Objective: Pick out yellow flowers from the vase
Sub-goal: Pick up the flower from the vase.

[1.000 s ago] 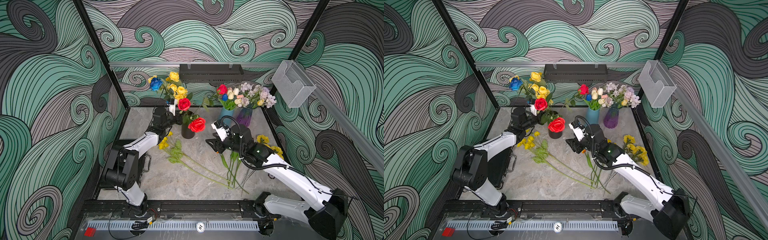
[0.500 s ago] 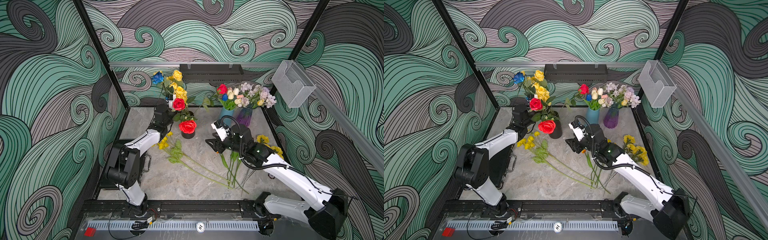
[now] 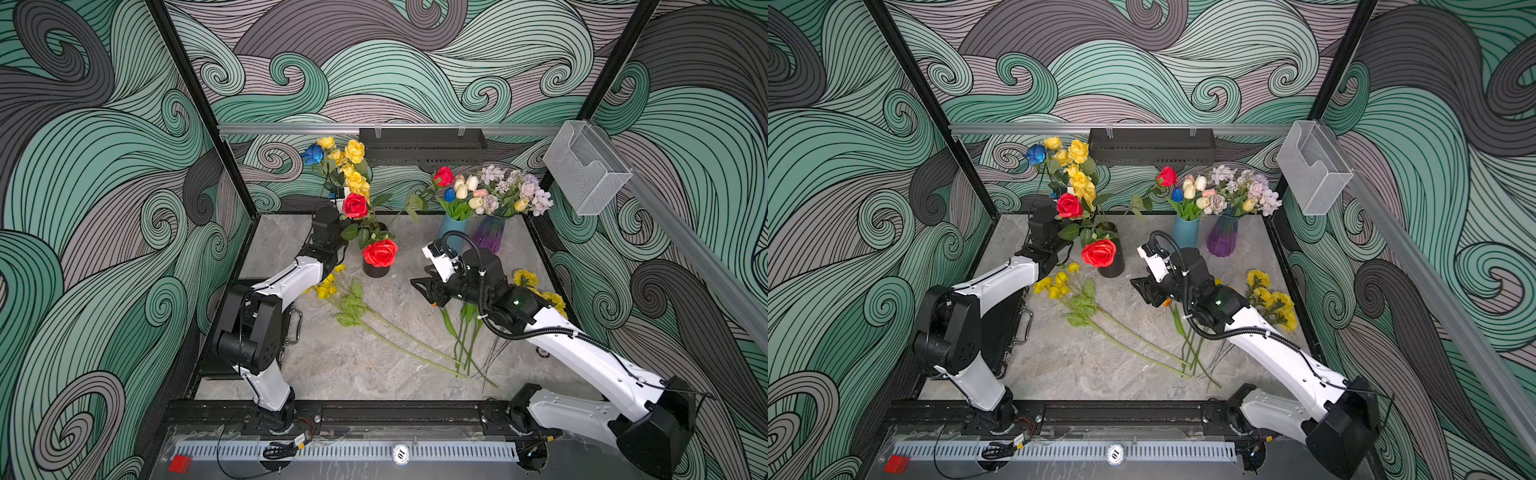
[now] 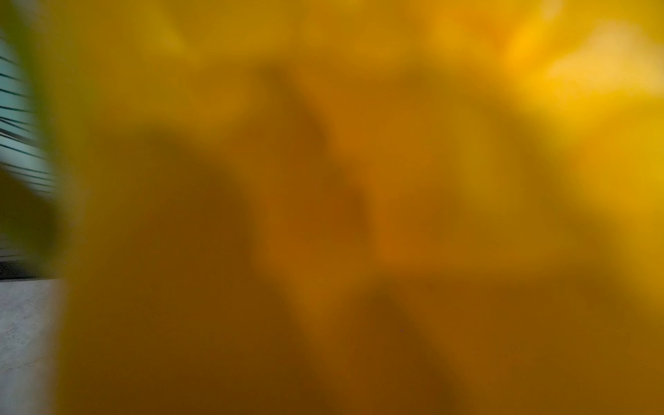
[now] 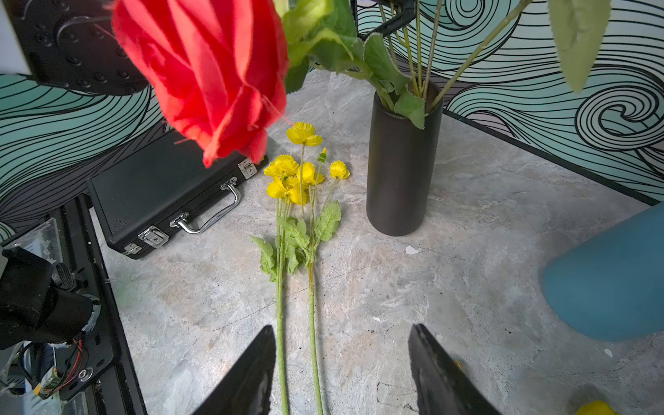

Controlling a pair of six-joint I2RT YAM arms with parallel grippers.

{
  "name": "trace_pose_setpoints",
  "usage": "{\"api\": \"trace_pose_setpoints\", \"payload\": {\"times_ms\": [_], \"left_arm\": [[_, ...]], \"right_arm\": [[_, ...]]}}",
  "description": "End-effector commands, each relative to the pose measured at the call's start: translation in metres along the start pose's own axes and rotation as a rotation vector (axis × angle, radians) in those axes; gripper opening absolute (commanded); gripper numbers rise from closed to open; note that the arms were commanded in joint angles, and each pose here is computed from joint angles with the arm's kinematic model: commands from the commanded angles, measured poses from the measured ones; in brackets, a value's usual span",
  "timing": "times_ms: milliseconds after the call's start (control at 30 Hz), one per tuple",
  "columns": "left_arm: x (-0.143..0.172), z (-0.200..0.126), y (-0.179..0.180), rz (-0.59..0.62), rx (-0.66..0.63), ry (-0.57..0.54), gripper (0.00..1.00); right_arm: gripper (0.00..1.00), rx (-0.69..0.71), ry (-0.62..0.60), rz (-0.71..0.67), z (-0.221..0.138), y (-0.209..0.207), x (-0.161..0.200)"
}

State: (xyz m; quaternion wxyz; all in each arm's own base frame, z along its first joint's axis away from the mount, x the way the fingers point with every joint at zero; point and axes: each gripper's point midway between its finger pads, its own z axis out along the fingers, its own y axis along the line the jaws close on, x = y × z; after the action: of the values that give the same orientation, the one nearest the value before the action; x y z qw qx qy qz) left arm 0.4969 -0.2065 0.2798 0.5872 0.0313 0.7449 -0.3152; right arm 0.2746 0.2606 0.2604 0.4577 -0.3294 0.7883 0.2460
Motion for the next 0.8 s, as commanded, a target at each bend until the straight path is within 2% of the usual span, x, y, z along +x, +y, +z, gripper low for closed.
{"api": "trace_pose_setpoints", "payload": {"times_ms": [0, 133, 767], "left_arm": [[-0.023, -0.013, -0.026, 0.031, 0.047, -0.02, 0.03], [-0.027, -0.021, -0.042, 0.071, 0.103, -0.001, 0.0], [-0.034, -0.051, -0.042, 0.136, 0.054, -0.005, 0.0]], "right_arm": [[0.59, -0.008, -0.03, -0.002, -0.002, 0.0, -0.007], [0.59, -0.015, -0.036, -0.001, -0.002, 0.001, -0.008], [0.59, -0.023, -0.034, 0.005, 0.001, 0.002, -0.009]]}}
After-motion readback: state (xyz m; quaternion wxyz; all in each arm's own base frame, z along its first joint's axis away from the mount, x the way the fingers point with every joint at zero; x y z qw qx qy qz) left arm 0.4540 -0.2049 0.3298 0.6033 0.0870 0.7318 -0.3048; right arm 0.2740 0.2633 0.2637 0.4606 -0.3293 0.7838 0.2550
